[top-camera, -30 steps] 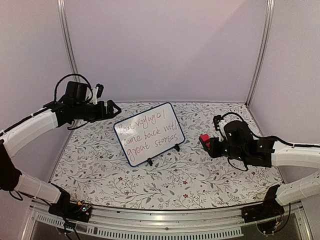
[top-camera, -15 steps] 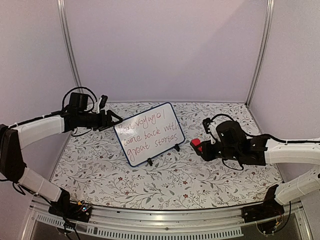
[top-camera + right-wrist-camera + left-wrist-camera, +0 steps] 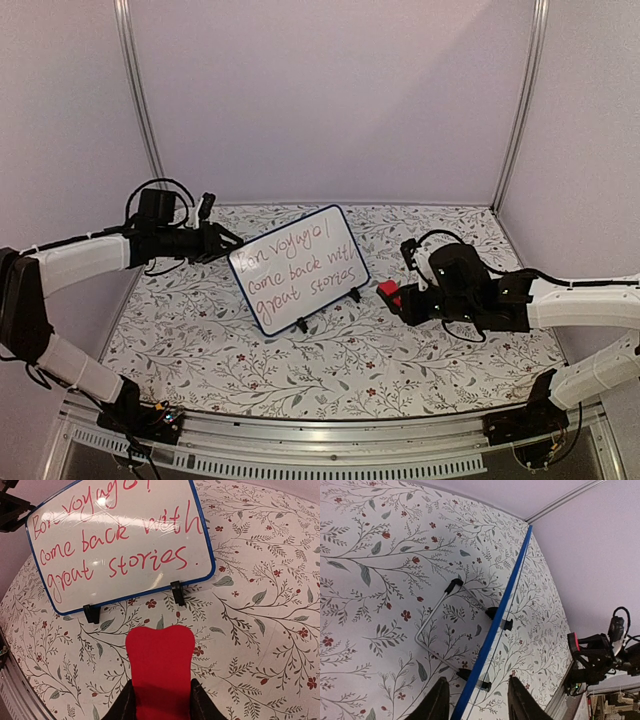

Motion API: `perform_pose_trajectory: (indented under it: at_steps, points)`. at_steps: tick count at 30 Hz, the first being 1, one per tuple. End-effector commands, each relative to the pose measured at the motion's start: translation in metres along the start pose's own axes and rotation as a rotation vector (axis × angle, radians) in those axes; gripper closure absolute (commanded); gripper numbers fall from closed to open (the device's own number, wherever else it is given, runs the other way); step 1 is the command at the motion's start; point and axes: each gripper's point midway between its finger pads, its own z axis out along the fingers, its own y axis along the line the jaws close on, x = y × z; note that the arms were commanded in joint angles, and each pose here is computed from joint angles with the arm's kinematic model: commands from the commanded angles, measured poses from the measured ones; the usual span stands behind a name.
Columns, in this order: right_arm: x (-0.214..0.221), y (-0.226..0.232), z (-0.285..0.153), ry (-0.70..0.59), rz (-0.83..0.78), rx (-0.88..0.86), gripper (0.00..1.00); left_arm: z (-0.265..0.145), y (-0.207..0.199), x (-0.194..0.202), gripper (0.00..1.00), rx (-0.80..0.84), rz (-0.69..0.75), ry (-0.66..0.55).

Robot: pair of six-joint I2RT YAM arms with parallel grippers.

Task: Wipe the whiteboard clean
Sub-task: Move the whiteboard to the center of the board.

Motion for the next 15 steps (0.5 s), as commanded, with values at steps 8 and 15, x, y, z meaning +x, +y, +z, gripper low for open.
perform_pose_trajectory:
  at_steps: [8, 15]
  points:
    - [-0.019, 0.016, 0.004, -0.035, -0.019, -0.033, 0.70, -0.010, -0.034, 0.024, 0.60, 0.128, 0.042, 0.017]
    - [-0.018, 0.022, 0.014, -0.016, -0.031, -0.033, 0.70, -0.004, -0.065, 0.040, 0.60, 0.178, 0.113, 0.069]
